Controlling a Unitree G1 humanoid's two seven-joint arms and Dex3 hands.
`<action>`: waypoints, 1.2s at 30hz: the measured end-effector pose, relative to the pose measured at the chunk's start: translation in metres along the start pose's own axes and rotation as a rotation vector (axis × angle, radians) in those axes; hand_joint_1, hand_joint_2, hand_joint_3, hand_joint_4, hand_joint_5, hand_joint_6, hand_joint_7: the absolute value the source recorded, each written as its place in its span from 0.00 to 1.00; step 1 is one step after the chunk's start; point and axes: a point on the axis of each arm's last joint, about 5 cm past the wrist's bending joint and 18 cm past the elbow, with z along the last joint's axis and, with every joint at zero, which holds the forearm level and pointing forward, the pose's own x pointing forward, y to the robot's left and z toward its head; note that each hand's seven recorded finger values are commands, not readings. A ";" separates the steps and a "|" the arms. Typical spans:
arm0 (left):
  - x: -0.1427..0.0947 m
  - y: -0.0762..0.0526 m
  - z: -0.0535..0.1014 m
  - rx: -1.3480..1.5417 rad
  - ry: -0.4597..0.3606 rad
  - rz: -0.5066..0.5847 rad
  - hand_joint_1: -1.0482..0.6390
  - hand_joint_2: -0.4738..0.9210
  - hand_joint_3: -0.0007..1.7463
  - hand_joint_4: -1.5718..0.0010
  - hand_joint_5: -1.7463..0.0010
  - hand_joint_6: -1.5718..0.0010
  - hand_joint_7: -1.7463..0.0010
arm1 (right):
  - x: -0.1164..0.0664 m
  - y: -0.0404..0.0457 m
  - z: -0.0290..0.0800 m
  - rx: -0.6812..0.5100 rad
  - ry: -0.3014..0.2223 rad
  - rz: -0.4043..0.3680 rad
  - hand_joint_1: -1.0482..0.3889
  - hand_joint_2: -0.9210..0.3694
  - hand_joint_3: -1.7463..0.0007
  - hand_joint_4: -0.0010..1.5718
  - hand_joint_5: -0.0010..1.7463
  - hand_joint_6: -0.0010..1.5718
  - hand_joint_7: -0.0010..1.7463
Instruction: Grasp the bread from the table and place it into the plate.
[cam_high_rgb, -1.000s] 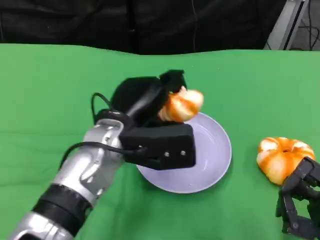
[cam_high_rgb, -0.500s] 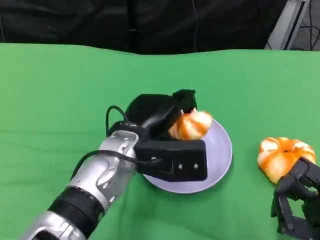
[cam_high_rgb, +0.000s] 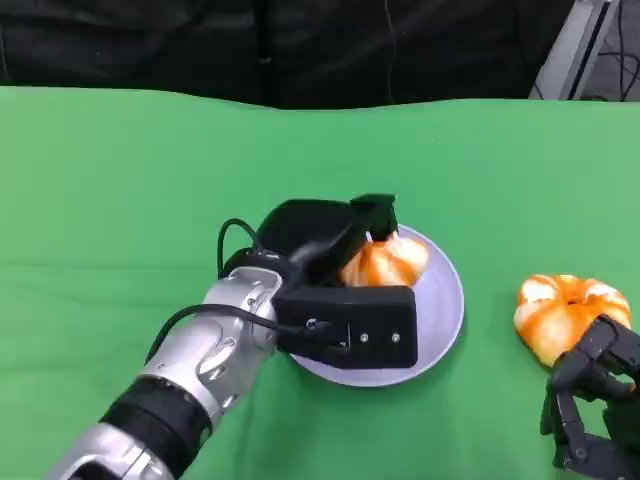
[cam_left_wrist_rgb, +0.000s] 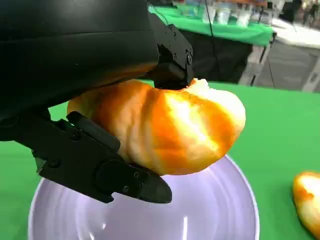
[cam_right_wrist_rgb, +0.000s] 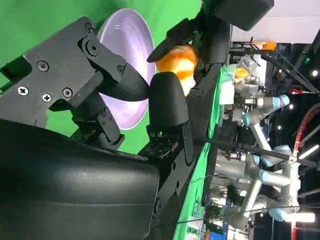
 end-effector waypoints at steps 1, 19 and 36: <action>-0.001 0.001 -0.001 0.007 0.002 -0.024 0.11 1.00 0.29 0.87 0.96 0.72 0.97 | 0.000 0.0000 0.000 0.000 0.000 0.000 0.63 0.35 0.24 0.57 1.00 0.48 0.96; -0.019 0.010 -0.014 0.054 0.004 -0.101 0.00 1.00 0.44 1.00 1.00 0.97 0.99 | 0.000 0.0000 0.000 0.000 -0.001 -0.004 0.63 0.36 0.24 0.57 1.00 0.49 0.96; -0.053 0.015 -0.014 -0.593 -0.097 0.096 0.46 1.00 0.10 0.56 0.89 0.57 0.94 | 0.000 -0.0034 0.000 -0.008 0.002 -0.001 0.62 0.35 0.25 0.57 1.00 0.48 0.97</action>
